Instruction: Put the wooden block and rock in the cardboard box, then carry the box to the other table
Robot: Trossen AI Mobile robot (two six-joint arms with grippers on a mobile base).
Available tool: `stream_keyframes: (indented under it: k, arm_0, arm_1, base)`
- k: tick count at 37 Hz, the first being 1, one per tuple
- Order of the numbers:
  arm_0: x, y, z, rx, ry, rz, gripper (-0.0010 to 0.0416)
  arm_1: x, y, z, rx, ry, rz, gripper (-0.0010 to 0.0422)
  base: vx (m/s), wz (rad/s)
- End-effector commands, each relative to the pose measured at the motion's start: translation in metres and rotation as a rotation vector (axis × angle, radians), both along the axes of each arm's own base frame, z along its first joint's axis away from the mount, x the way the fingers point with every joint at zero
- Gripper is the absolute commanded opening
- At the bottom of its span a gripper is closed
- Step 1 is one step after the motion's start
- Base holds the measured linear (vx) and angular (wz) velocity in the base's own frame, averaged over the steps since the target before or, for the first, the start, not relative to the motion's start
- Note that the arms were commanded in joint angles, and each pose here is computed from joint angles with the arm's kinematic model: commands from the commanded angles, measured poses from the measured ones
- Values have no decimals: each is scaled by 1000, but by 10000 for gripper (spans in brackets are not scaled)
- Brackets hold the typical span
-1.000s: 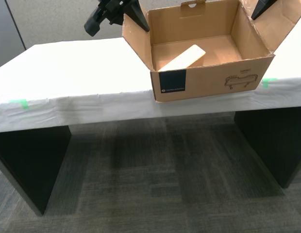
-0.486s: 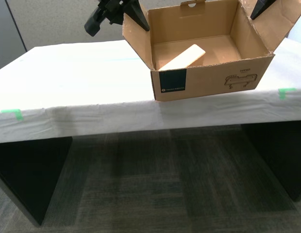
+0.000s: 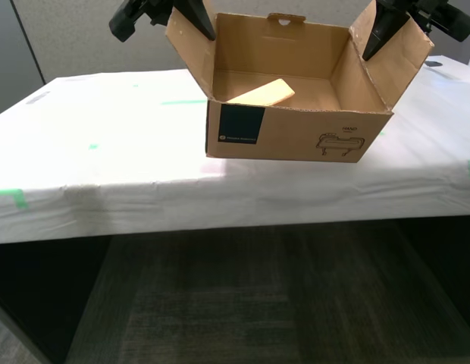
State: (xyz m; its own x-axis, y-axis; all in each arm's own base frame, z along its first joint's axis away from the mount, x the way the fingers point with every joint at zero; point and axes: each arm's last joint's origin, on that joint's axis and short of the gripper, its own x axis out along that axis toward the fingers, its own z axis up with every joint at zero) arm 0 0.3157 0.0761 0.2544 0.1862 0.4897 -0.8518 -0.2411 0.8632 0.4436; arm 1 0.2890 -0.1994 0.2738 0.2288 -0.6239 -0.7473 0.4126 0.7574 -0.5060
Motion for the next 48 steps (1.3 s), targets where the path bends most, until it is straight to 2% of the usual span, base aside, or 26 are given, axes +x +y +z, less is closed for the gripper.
stream_keyframes:
  k: [1,4,14,21,25,35,48]
  arm_0:
    - [0,2,1,39,1,17,-1]
    - [0,2,1,38,-5,22,-1]
    - [6,7,0,54,-44,19,-1]
    - [10,8,-7,63,-23,21,-1]
    - [13,13,-4,88,-46,12,-1]
    - [18,20,2,111,-35,-15,-1]
    - [42,29,-8,116,-26,-24,-1]
  arm_1:
    - [-3,1,-10,-6,27,-26,-1]
    - [-5,3,-22,18,43,-11,-1]
    - [2,4,-27,-55,36,83,-1]
    - [11,18,-27,-54,34,134,-1]
    - [16,26,-27,-49,27,166,-1]
    - [24,40,-27,-41,5,186,-1]
    - [32,41,-26,-54,-45,188,-1]
  base:
    - [140,55]
    - [143,37]
    - [149,13]
    - [153,6]
    - [145,1]
    - [143,0]
    - [144,15]
